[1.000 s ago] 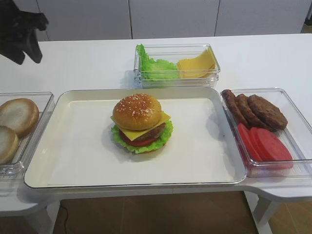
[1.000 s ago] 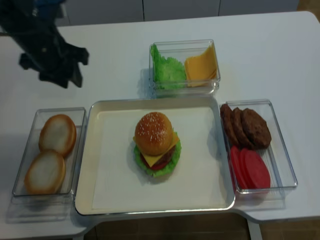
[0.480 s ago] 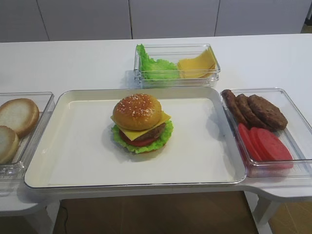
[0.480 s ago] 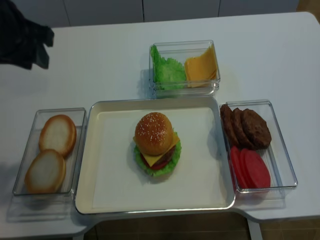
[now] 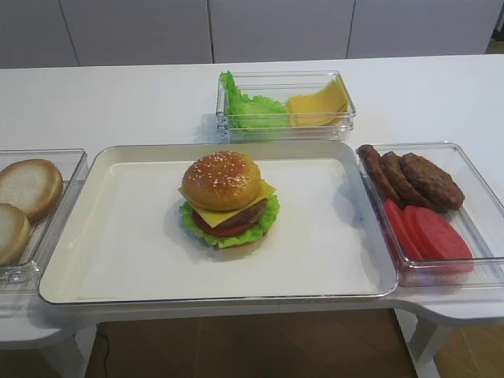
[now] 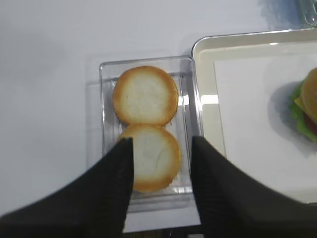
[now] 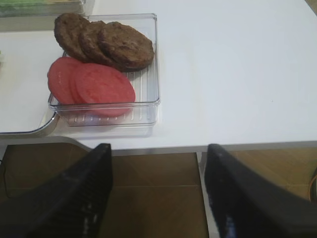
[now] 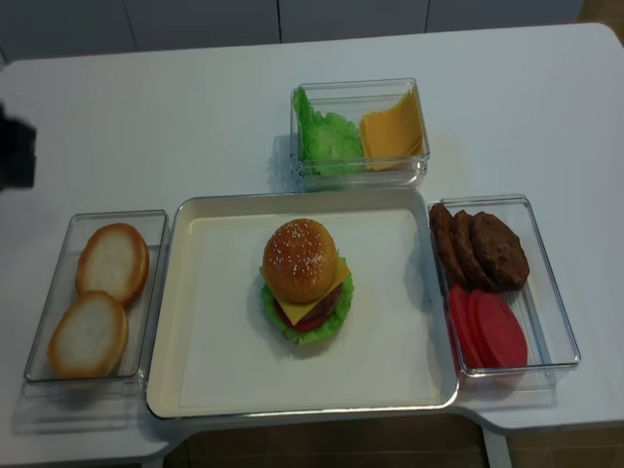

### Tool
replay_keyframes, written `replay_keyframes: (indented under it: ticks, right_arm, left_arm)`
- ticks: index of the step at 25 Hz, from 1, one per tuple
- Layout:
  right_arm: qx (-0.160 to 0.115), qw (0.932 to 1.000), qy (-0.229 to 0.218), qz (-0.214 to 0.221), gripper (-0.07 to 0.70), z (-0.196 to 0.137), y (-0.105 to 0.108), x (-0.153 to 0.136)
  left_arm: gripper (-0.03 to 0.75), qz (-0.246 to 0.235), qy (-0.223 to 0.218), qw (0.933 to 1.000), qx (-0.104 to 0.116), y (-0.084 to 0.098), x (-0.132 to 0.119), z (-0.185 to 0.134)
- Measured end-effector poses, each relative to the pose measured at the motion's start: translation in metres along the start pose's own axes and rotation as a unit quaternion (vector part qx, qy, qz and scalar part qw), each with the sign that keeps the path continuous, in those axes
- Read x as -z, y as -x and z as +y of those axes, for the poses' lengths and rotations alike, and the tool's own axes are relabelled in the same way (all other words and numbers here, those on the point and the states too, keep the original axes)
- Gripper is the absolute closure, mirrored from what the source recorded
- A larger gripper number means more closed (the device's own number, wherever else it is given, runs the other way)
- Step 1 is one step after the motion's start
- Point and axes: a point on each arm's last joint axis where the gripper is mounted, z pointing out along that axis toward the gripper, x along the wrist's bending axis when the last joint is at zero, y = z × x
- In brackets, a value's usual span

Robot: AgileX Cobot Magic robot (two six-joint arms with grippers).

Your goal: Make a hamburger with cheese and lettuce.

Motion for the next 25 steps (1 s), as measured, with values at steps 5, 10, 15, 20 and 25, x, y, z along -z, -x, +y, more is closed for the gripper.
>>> replay_keyframes:
  ticks: [5,10,15,20,25]
  right_arm:
    - [0.0,1.0,0.0,0.0,0.185,0.0,0.0,0.0]
    - [0.0,1.0,0.0,0.0,0.185,0.0,0.0,0.0]
    - [0.0,1.0,0.0,0.0,0.185,0.0,0.0,0.0]
    - [0.0,1.0,0.0,0.0,0.185,0.0,0.0,0.0]
    - [0.0,1.0,0.0,0.0,0.185,0.0,0.0,0.0]
  left_arm:
    - [0.426,-0.001,0.028,0.9996,0.0,-0.003,0.025,-0.056]
    - [0.426,-0.005,0.073,0.9972,0.014,-0.006,0.045,-0.115]
    - [0.426,-0.008,0.113,0.9933,0.024,-0.008,0.051,-0.164]
    - [0.402,-0.011,0.141,0.9896,0.029,-0.01,0.044,-0.203]
    - [0.349,-0.013,0.158,0.9868,0.036,-0.011,0.033,-0.229]
